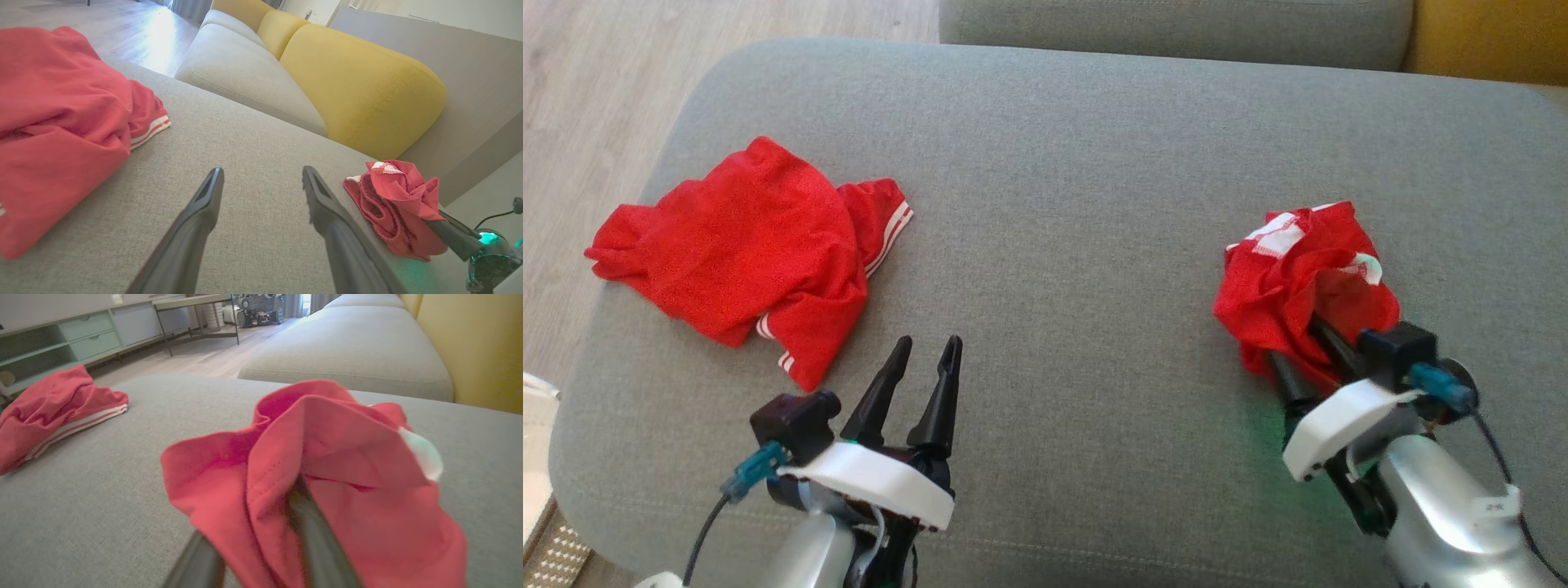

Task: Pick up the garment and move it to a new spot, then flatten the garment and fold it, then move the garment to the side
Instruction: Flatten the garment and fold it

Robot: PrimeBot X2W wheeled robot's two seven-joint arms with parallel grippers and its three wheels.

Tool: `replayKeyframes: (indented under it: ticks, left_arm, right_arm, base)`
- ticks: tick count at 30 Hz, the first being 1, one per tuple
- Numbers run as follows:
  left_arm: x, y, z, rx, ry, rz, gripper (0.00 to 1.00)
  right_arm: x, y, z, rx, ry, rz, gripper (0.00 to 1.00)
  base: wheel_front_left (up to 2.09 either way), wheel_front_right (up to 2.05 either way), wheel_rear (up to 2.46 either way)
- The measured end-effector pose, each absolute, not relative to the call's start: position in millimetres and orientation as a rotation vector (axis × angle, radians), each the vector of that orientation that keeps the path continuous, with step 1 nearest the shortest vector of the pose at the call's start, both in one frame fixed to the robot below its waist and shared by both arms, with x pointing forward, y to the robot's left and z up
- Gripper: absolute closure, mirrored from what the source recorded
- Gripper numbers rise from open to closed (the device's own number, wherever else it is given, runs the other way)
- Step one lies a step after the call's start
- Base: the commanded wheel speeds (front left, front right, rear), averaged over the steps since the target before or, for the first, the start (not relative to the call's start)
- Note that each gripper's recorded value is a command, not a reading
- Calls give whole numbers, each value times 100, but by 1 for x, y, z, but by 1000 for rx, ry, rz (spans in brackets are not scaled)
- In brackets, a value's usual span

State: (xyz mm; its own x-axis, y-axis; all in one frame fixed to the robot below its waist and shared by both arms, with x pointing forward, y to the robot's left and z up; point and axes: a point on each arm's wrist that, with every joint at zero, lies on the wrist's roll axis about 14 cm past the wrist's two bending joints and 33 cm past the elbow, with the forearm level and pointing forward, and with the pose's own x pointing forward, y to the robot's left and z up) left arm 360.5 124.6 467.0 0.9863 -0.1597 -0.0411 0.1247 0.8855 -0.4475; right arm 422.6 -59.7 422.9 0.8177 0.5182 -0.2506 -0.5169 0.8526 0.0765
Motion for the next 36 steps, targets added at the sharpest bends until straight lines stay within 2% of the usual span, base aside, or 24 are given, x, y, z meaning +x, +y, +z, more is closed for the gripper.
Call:
replayKeyframes:
  ticks: [16,22,30,36]
  left_arm:
    - [356,127,462,-458,94,-135,0]
    - [355,130,461,-457,95,-124,0]
    - [356,128,463,-458,88,-134,0]
    - [361,123,467,-460,77,-152,0]
  right_arm:
    - [425,-13,419,-160,265,741,0]
    - [425,-9,405,-195,347,760,0]
    - [410,-13,385,-158,496,747,0]
    - [431,-41,420,-58,359,649,0]
  base:
    - [0,0,0]
    - [0,0,0]
    - [0,0,0]
    - [0,0,0]
